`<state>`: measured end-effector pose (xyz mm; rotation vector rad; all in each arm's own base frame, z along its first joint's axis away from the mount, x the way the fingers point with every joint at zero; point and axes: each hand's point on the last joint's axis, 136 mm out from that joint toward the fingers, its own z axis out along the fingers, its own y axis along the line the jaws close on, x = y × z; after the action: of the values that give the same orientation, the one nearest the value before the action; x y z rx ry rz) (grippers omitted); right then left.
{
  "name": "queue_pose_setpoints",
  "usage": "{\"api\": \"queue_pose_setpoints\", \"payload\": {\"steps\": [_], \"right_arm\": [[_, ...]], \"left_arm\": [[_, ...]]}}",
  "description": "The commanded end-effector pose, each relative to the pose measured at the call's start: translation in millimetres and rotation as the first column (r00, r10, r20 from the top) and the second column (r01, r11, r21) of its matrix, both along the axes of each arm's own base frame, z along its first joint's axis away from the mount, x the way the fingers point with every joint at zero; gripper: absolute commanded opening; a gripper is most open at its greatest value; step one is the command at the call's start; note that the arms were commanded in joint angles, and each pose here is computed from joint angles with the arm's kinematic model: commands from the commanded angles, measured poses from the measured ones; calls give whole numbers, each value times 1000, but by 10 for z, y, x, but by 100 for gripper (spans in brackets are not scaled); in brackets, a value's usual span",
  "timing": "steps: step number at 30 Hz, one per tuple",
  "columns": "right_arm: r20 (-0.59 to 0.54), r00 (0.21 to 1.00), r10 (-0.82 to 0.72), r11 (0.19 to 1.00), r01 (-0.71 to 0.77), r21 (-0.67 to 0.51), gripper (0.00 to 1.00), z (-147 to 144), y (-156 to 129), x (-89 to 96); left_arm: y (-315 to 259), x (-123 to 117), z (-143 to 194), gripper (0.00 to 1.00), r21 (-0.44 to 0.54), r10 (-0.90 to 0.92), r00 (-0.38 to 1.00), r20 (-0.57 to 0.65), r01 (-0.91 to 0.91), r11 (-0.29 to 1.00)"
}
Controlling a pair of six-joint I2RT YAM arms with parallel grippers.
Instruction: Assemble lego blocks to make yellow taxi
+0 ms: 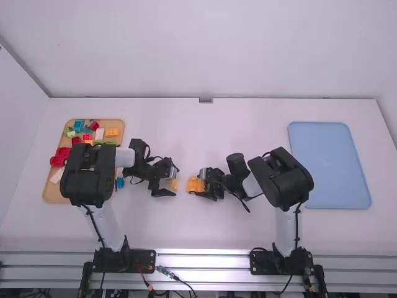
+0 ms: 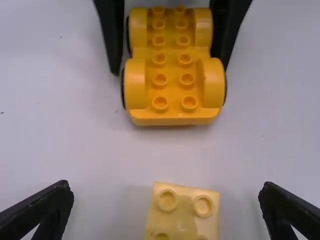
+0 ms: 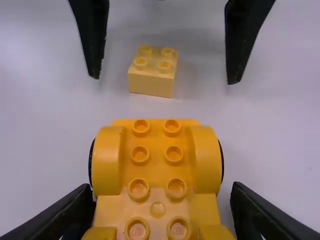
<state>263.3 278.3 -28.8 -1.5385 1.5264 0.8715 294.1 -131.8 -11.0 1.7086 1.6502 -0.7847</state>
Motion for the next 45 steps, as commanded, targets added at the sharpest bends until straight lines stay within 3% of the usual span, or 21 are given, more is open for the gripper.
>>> {"api": "queue_pose_setpoints", "payload": {"steps": [1, 8, 31, 37, 45], "right_arm": [[-18, 999, -26, 999, 26, -40, 72, -129, -78, -23], [-62, 998, -32, 998, 28, -58, 73, -146, -80, 29], [-29, 998, -62, 998, 61, -22, 76, -92, -122, 45], [-52, 997, -60, 998, 58, -35, 76, -110, -108, 60], [-65, 997, -46, 998, 44, -42, 74, -122, -104, 51]], "left_arm": [[5, 35, -14, 99, 13, 24, 999, -34, -24, 1000], [97, 8, -105, 99, 88, 36, 998, -57, -31, 996], [150, 44, -343, 99, 111, 47, 994, 94, -58, 992], [211, 113, -415, 99, 150, 183, 983, 23, -184, 971], [205, 56, -326, 99, 162, 114, 993, -19, -109, 981]]}}
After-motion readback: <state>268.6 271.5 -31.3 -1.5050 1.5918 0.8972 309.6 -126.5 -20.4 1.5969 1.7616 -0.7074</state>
